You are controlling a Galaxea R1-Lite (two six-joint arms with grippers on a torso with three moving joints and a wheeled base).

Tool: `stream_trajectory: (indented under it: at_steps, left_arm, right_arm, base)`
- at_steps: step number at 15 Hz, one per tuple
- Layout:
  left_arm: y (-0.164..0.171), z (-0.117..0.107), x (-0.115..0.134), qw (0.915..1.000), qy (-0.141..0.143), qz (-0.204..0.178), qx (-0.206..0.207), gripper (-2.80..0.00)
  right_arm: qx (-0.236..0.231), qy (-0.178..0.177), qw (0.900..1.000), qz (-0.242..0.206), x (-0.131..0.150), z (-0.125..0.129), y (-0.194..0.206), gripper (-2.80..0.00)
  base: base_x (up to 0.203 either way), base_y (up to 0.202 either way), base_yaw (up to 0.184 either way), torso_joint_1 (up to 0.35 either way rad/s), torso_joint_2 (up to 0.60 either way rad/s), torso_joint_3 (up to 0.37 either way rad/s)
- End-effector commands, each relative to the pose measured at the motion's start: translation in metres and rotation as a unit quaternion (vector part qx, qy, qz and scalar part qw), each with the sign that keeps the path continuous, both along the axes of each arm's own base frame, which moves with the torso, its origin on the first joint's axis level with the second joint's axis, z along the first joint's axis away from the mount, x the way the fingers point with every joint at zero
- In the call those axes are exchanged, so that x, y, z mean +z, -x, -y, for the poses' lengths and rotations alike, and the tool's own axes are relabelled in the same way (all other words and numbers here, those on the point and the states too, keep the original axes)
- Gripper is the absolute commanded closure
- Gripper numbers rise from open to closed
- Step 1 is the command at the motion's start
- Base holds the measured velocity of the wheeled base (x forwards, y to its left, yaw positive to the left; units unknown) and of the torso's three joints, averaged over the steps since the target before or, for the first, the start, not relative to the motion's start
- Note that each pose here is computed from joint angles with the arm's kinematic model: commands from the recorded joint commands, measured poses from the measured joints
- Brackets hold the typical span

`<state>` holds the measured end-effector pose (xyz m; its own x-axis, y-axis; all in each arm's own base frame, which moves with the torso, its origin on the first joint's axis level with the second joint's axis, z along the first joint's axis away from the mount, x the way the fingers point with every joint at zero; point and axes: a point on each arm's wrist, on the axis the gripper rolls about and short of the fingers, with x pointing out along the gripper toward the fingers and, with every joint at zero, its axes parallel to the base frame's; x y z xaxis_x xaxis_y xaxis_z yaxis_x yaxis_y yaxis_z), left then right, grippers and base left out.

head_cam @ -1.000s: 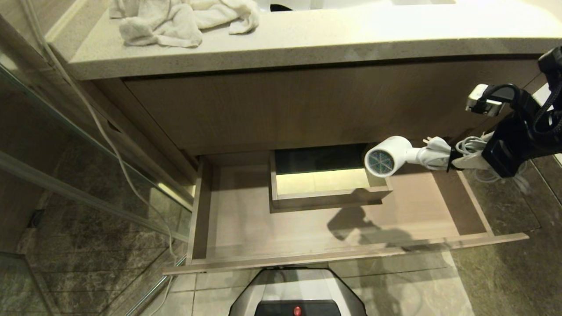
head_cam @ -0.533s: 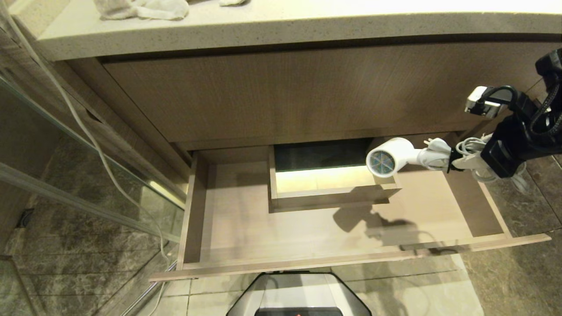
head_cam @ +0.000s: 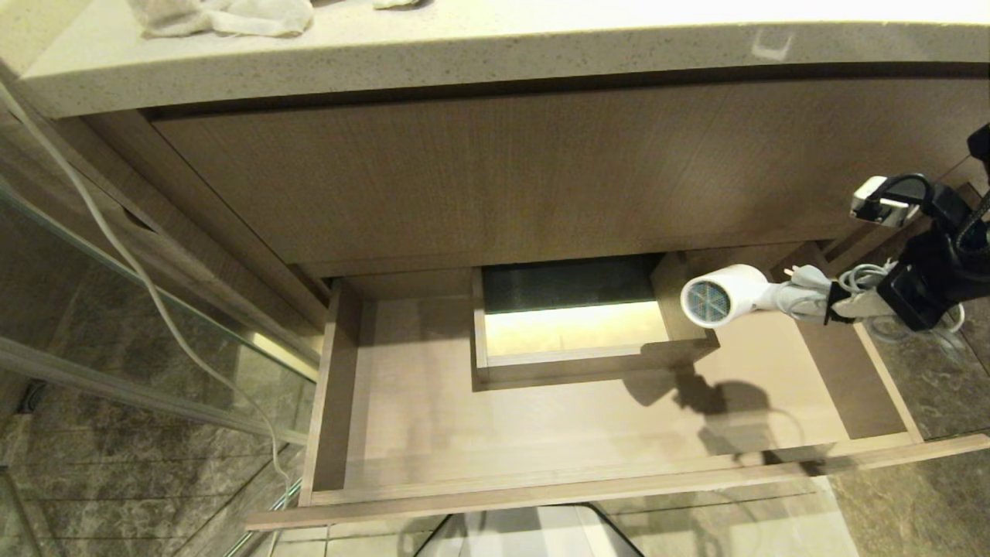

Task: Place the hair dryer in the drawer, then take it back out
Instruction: Put it into the drawer

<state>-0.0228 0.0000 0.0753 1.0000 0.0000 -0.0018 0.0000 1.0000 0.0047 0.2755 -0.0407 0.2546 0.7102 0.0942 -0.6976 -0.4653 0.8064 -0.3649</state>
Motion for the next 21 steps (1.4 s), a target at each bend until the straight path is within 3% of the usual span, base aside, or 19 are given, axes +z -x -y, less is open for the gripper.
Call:
stream_trajectory:
  at_steps: [1, 6, 9, 13, 21]
  left_arm:
    - [0.0, 0.0, 0.0, 1.0, 0.0, -0.001, 0.0, 0.0]
    - [0.0, 0.0, 0.0, 1.0, 0.0, 0.0, 0.0, 0.0]
    - [0.0, 0.0, 0.0, 1.0, 0.0, 0.0, 0.0, 0.0]
    - [0.0, 0.0, 0.0, 1.0, 0.0, -0.001, 0.0, 0.0]
    - [0.0, 0.0, 0.0, 1.0, 0.0, 0.0, 0.0, 0.0]
  right_arm:
    - [-0.026, -0.004, 0.999, -0.026, -0.014, 0.016, 0.0, 0.0]
    - [-0.071, -0.025, 0.994, -0.079, -0.044, 0.04, -0.006, 0.0]
    - [-0.118, -0.069, 0.984, -0.112, -0.07, 0.049, -0.029, 0.0]
    - [-0.141, -0.08, 0.982, -0.099, -0.095, 0.065, -0.06, 0.0]
    - [-0.157, -0.071, 0.984, -0.052, -0.116, 0.105, -0.124, 0.0]
  base:
    - [0.0, 0.0, 0.0, 0.031, 0.03, 0.039]
    - [0.0, 0.0, 0.0, 0.029, 0.01, 0.045]
    - [0.0, 0.0, 0.0, 0.002, 0.0, 0.009]
    - [0.0, 0.0, 0.0, 0.0, 0.0, 0.0]
    - [0.0, 0.0, 0.0, 0.0, 0.0, 0.0]
